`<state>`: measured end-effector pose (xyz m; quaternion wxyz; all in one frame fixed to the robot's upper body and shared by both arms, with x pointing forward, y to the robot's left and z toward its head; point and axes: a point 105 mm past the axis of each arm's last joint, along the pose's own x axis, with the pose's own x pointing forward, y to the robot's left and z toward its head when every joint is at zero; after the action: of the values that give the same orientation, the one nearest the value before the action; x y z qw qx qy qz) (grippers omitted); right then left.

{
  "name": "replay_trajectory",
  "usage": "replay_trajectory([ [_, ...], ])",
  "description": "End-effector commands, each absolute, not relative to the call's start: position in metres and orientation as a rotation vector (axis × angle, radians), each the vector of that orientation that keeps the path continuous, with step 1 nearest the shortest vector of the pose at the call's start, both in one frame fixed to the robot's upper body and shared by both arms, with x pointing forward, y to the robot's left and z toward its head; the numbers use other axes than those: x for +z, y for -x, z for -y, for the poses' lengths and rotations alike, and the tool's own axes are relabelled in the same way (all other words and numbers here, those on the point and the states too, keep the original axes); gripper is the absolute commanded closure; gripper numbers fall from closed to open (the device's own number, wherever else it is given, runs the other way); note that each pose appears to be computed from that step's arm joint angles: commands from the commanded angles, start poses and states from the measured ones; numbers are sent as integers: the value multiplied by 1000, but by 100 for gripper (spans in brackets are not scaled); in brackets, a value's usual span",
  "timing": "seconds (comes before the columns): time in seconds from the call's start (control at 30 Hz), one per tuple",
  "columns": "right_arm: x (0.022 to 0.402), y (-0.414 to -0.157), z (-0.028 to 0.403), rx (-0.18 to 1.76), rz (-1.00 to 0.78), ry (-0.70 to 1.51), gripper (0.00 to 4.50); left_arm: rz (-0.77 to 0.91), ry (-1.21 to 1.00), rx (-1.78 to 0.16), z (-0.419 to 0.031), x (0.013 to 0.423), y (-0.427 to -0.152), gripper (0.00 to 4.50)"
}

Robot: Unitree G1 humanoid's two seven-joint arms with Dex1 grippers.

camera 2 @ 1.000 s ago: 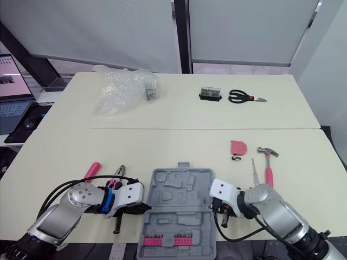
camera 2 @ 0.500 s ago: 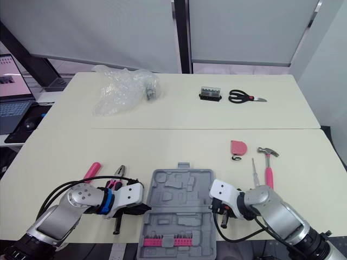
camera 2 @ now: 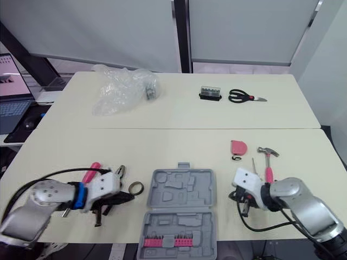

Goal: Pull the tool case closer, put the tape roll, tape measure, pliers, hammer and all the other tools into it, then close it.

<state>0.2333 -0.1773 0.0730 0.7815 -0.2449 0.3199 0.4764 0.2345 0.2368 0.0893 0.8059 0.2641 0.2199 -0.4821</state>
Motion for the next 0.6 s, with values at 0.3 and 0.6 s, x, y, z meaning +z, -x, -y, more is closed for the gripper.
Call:
replay_trajectory([
  [0.3,135,-252,271,843,-538,603,313,-446,-373,-397,-398,120,-189,199],
  [0.6,138,-253,303,819,-547,656,70,-488,-328,-338,-415,105,-168,0],
])
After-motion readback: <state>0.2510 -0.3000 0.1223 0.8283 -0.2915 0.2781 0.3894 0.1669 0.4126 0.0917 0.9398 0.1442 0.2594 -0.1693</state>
